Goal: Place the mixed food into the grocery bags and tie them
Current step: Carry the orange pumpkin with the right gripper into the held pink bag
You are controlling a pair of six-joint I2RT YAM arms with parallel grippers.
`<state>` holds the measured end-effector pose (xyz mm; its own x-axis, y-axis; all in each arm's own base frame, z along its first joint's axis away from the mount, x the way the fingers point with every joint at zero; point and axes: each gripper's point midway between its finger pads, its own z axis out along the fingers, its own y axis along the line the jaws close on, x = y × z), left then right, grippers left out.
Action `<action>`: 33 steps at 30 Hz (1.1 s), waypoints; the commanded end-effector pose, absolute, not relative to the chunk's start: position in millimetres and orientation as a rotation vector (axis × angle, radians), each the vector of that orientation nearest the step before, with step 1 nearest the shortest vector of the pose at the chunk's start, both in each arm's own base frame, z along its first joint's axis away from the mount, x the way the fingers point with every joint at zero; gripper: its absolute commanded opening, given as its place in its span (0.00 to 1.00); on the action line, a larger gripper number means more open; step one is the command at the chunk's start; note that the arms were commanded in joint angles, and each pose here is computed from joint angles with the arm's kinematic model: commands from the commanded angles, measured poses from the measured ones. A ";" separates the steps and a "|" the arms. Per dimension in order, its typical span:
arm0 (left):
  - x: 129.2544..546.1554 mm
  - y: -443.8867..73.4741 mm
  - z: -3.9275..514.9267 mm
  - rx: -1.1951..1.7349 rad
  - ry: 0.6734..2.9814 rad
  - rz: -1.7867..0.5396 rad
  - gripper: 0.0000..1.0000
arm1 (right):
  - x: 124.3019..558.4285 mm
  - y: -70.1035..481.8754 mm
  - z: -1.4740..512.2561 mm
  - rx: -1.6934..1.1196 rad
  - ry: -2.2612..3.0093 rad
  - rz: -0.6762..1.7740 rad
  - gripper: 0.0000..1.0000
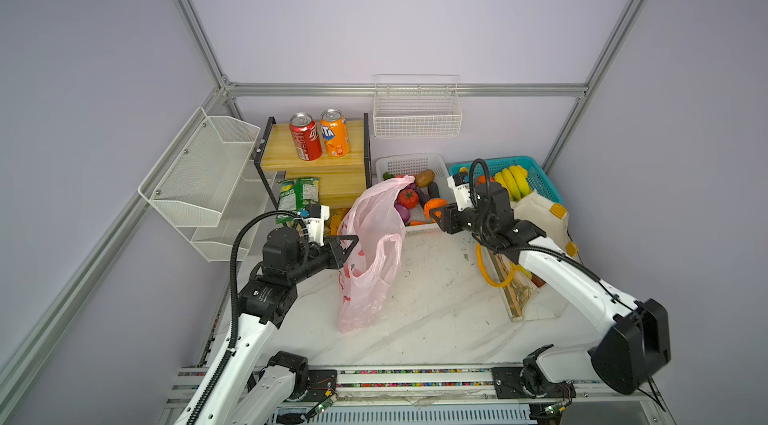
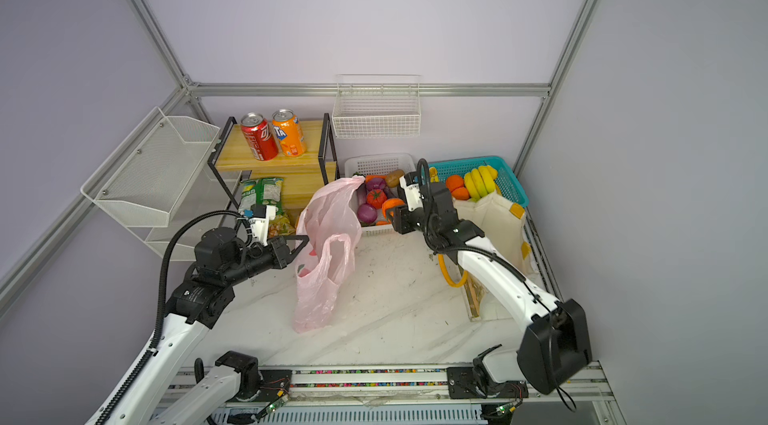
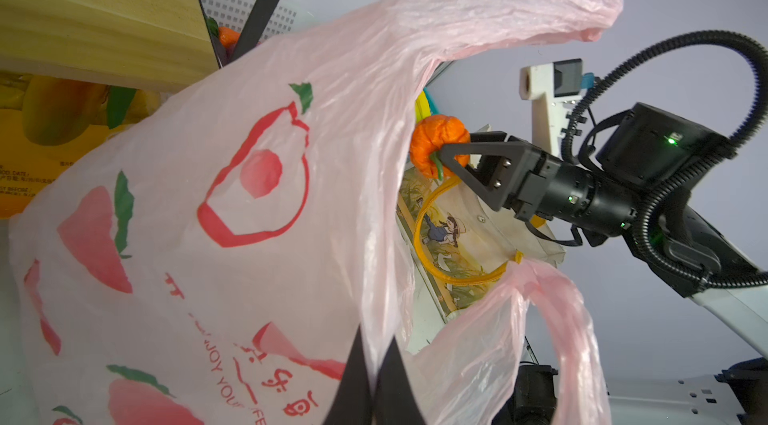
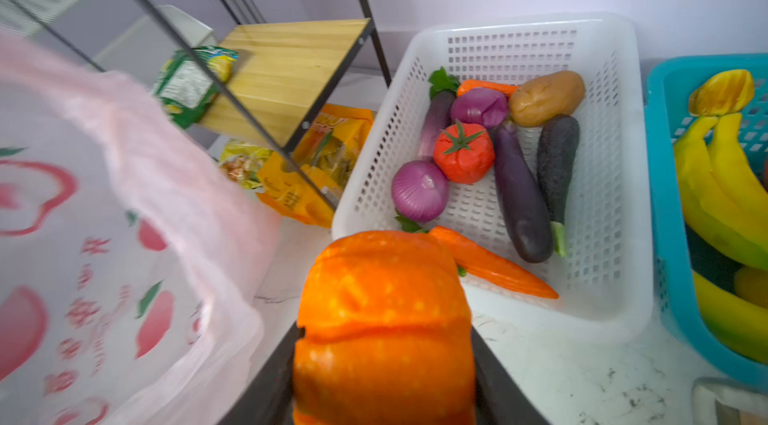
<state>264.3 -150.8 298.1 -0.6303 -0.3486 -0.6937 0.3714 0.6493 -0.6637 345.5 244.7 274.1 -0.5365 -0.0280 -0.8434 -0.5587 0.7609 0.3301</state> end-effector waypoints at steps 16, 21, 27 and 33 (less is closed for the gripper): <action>242.9 -183.1 305.1 0.224 1.962 -1.276 0.00 | 254.2 363.1 277.0 -0.946 1.831 1.156 0.46; 238.2 -191.1 305.1 0.278 1.947 -1.330 0.00 | 264.3 351.5 249.6 -0.895 1.894 1.041 0.46; 237.9 -202.9 302.0 0.306 1.958 -1.389 0.00 | 246.3 365.4 207.2 -1.040 1.940 0.936 0.50; 241.4 -211.0 288.4 0.285 1.983 -1.413 0.00 | 260.3 372.2 176.8 -0.918 2.006 0.880 0.55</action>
